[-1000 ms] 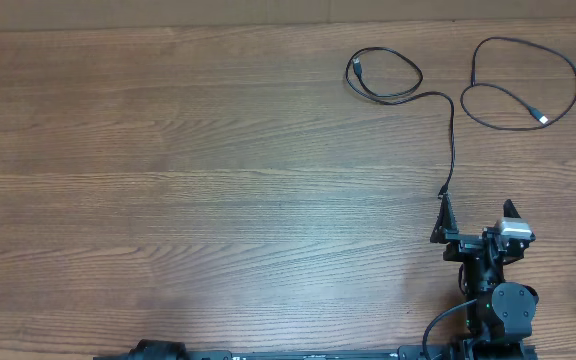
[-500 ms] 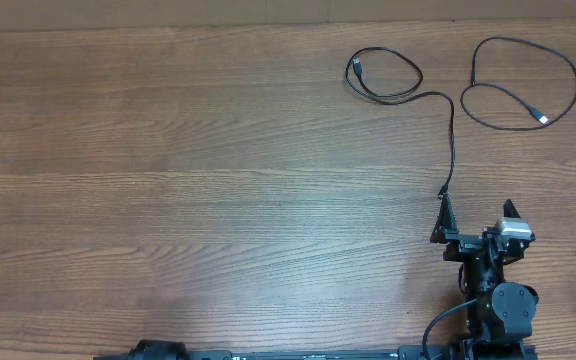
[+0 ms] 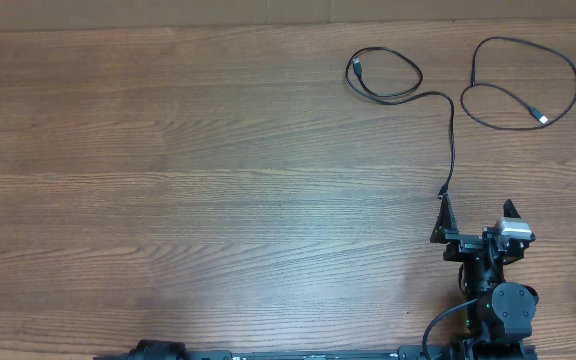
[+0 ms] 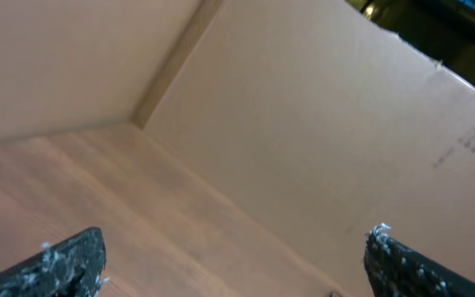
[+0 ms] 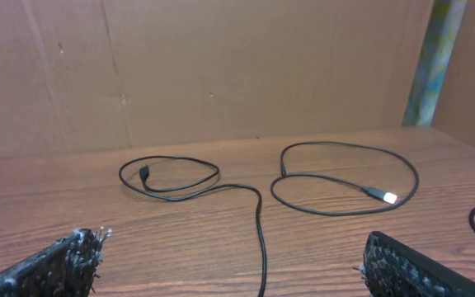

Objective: Untangle cables

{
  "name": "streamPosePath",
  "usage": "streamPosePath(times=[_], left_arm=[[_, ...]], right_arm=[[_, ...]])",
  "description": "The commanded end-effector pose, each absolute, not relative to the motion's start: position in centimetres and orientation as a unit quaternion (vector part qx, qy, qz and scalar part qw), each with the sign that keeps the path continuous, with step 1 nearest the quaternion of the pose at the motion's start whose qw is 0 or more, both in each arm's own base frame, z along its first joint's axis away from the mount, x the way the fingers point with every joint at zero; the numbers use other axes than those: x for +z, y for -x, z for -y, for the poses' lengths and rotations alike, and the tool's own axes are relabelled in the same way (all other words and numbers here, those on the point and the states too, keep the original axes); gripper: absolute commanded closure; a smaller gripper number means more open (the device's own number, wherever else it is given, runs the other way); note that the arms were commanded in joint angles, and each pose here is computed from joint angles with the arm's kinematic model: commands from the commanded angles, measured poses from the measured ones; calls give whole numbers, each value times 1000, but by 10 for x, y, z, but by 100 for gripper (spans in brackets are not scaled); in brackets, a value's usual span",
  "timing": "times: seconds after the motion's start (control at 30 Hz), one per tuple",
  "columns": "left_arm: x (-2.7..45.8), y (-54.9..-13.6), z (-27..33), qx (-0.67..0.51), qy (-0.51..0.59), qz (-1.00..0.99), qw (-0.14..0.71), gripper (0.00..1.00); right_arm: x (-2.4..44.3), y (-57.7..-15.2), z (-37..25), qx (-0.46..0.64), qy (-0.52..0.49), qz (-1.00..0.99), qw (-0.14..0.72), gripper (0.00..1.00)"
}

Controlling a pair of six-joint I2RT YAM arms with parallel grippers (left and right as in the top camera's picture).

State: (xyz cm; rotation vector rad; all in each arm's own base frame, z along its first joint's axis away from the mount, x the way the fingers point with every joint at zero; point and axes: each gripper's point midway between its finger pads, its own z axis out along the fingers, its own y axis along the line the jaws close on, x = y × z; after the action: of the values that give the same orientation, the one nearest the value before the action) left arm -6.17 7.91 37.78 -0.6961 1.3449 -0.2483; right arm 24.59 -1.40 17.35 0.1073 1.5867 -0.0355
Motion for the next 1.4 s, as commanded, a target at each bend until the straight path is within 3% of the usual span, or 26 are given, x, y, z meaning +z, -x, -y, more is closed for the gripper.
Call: streamPosePath(times=[0.0,0.37,0.7,0.9,1.37], left_arm=[[374,31,-78,-103,325,-615,711,0],[362,-95,-42,-111,239,-644,718,0],[311,-187,-10,-121,153,-650,734,1],[272,-219,9,-98,72,-655,746,0],[199,-244,11,-73,54,-677,731,1]], right_arm=[[172,-246,12,-17,-41,-710,702,0],[172,-246,12,-17,-41,-710,702,0],[172,-246,12,-17,-41,-710,702,0],[172,-246,12,-17,-41,-710,702,0],[172,-246,13,-17,-41,-710,702,0]])
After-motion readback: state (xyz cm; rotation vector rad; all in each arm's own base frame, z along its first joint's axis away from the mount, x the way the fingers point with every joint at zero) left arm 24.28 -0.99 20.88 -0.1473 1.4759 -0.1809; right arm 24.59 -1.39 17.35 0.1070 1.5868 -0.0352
